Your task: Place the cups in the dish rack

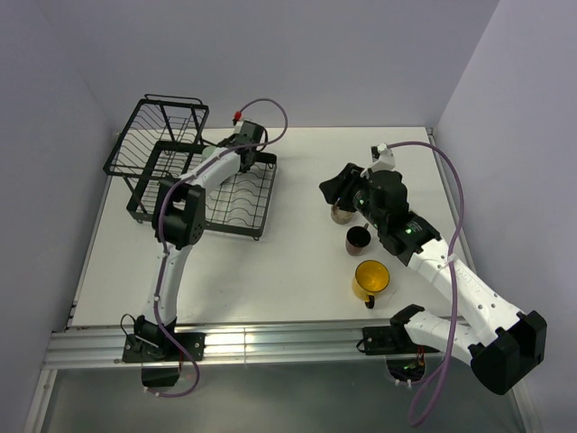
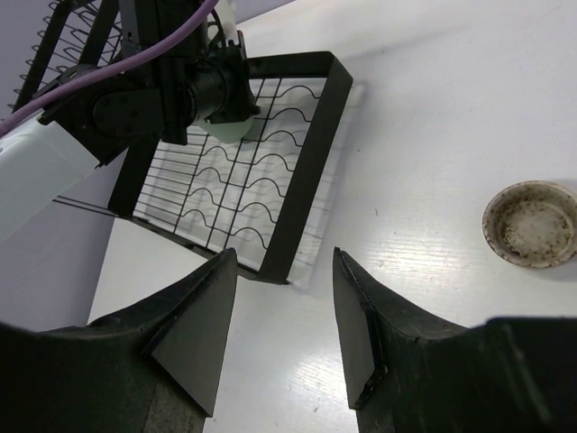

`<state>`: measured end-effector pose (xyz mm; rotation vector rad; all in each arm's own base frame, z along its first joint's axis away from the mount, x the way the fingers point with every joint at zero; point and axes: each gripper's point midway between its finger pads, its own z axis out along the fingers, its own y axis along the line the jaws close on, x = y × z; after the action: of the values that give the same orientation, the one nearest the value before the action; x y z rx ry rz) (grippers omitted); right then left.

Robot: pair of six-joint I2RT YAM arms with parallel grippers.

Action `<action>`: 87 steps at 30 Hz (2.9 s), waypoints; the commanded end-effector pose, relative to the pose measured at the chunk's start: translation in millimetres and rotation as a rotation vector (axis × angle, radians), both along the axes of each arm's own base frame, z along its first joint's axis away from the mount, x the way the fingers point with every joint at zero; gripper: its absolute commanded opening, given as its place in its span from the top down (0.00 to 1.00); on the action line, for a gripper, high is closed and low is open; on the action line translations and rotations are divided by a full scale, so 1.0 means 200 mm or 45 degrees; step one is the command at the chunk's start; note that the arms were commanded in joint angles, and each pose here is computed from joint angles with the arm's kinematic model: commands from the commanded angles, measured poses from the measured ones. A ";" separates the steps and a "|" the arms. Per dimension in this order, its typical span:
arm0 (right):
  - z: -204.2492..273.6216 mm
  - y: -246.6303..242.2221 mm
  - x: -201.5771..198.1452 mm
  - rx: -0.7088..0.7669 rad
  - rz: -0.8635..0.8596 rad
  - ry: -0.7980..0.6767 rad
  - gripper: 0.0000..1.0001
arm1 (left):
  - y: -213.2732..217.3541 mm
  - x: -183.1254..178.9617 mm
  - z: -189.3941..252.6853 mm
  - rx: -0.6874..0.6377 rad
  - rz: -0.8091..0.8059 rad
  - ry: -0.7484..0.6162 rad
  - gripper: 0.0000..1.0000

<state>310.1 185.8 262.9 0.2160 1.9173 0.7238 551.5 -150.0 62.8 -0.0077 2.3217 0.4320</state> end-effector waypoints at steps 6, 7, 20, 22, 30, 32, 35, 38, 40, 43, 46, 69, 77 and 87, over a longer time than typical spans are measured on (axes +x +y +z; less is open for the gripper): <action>0.03 0.00 0.02 -0.003 -0.015 -0.048 0.46 | 0.12 0.09 0.09 0.028 0.055 -0.053 1.00; 0.03 0.00 0.02 -0.002 -0.014 -0.052 0.46 | 0.13 0.09 0.09 0.032 0.060 -0.053 1.00; 0.02 -0.01 0.02 -0.007 -0.013 -0.048 0.46 | 0.25 0.12 0.07 0.068 0.189 -0.065 0.98; 0.03 -0.01 0.01 -0.008 -0.019 -0.052 0.46 | 0.25 0.12 0.06 0.062 0.182 -0.068 0.97; 0.04 -0.04 0.00 -0.020 -0.039 -0.060 0.46 | 0.20 0.15 0.16 -0.002 0.155 -0.133 0.99; 0.04 -0.04 0.00 -0.018 -0.039 -0.064 0.46 | 0.16 0.15 0.23 -0.024 0.106 -0.190 0.98; 0.05 -0.05 -0.01 -0.014 -0.044 -0.068 0.46 | 0.09 0.12 0.25 -0.047 0.066 -0.229 0.99; 0.05 -0.06 -0.01 -0.016 -0.049 -0.071 0.46 | 0.11 0.06 0.24 -0.043 0.105 -0.180 1.00; 0.06 -0.06 -0.02 -0.010 -0.047 -0.081 0.46 | 0.11 0.00 0.18 -0.028 0.116 -0.148 1.00; 0.07 -0.05 -0.02 -0.008 -0.043 -0.086 0.46 | 0.10 -0.08 0.12 -0.047 0.114 -0.123 1.00; 0.08 -0.05 -0.02 -0.009 -0.033 -0.087 0.46 | 0.11 -0.13 0.09 -0.063 0.140 -0.113 1.00; 0.04 -0.04 0.00 -0.028 -0.027 -0.078 0.46 | 0.34 -0.07 0.13 0.152 0.322 -0.142 1.00; 0.02 -0.05 0.00 -0.040 -0.032 -0.075 0.46 | 0.40 0.01 0.14 0.171 0.331 -0.143 1.00; 0.00 -0.06 0.00 -0.049 -0.040 -0.076 0.46 | 0.48 0.06 0.14 0.196 0.389 -0.151 1.00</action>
<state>306.5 177.6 259.3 0.2029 1.9020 0.6861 557.0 -61.1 72.2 -0.2714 2.2157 0.7181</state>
